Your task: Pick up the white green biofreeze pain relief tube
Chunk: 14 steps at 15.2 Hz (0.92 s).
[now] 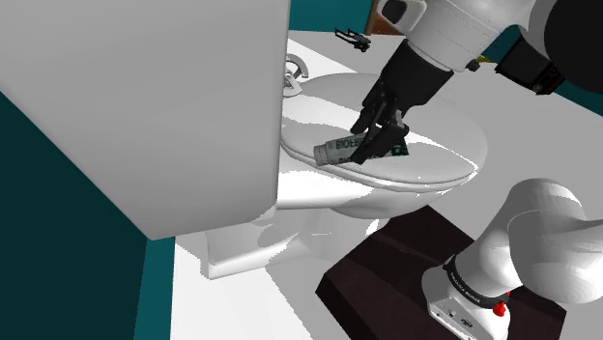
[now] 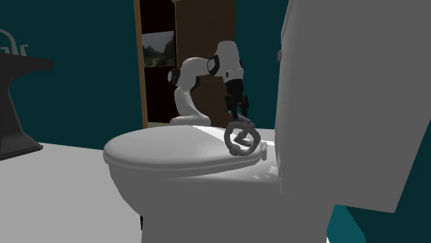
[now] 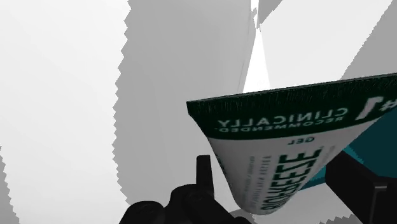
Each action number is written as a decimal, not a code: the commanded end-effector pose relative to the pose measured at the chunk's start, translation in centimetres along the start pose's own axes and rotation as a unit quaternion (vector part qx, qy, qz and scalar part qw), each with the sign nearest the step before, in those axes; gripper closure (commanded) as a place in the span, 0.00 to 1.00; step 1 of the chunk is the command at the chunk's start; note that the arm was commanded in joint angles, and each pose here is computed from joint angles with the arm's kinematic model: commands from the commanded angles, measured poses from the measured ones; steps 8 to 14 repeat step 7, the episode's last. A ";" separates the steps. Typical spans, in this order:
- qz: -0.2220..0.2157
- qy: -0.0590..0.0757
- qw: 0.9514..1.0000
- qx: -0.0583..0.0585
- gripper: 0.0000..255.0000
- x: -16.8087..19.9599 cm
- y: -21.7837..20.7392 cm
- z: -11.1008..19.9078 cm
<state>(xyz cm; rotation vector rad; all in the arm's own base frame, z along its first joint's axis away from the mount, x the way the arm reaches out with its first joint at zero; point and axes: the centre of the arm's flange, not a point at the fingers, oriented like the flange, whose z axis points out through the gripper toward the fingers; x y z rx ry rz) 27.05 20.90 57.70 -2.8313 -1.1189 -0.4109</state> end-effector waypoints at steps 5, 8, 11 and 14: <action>0.000 0.000 1.000 0.000 1.00 0.8 0.2 -3.2; 0.000 0.000 1.000 0.000 1.00 0.8 0.2 -3.3; 0.000 0.000 1.000 0.000 1.00 0.8 0.2 -3.3; 0.000 0.000 1.000 0.000 1.00 0.8 0.2 -3.3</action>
